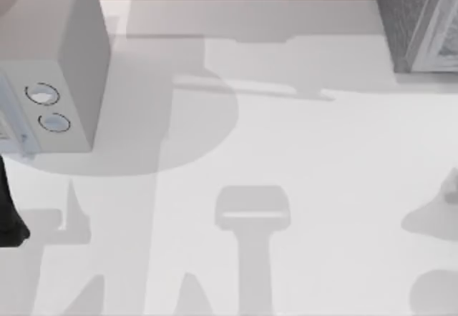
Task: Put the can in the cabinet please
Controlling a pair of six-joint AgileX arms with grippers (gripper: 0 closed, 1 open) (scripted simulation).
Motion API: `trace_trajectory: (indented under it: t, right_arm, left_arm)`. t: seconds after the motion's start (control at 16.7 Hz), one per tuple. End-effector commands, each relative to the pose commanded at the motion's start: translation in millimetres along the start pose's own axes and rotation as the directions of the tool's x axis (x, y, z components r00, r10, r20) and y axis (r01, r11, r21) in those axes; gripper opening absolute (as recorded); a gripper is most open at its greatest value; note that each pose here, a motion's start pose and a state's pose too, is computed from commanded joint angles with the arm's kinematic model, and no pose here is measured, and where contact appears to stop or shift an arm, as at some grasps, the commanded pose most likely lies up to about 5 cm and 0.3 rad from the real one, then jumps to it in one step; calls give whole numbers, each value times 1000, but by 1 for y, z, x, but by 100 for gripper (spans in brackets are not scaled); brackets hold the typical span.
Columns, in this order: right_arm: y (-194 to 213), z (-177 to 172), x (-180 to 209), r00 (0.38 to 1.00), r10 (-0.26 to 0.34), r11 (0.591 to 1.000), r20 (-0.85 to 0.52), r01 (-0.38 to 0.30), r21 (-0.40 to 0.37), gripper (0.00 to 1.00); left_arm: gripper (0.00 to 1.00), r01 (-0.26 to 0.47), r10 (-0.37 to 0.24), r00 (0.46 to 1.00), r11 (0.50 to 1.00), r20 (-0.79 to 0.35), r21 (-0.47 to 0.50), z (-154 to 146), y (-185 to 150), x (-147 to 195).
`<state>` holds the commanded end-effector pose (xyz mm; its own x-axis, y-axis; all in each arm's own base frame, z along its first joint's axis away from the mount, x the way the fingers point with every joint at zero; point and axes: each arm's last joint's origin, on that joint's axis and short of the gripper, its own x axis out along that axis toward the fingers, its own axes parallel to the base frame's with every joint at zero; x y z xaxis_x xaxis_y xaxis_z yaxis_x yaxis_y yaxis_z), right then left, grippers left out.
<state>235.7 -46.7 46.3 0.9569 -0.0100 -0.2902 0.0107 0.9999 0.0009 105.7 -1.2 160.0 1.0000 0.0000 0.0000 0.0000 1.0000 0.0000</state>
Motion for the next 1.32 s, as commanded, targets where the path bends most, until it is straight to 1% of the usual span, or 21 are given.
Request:
trace_trajectory:
  t: [0.36,0.42,1.02,1.32]
  right_arm:
    - [0,0,0,1000,0,1000,0,0,0,2]
    - [0,0,0,1000,0,1000,0,0,0,0]
    - [-1,2,0,1000,-2,1000,5,2,0,0]
    - [-4,33,6,1000,-5,1000,30,5,-7,0]
  left_arm:
    - [100,0,0,1000,1000,0,0,0,0,0]
    - [100,0,0,1000,1000,0,0,0,0,0]
    - [100,0,0,1000,1000,0,0,0,0,0]
    - [100,0,0,1000,1000,0,0,0,0,0]
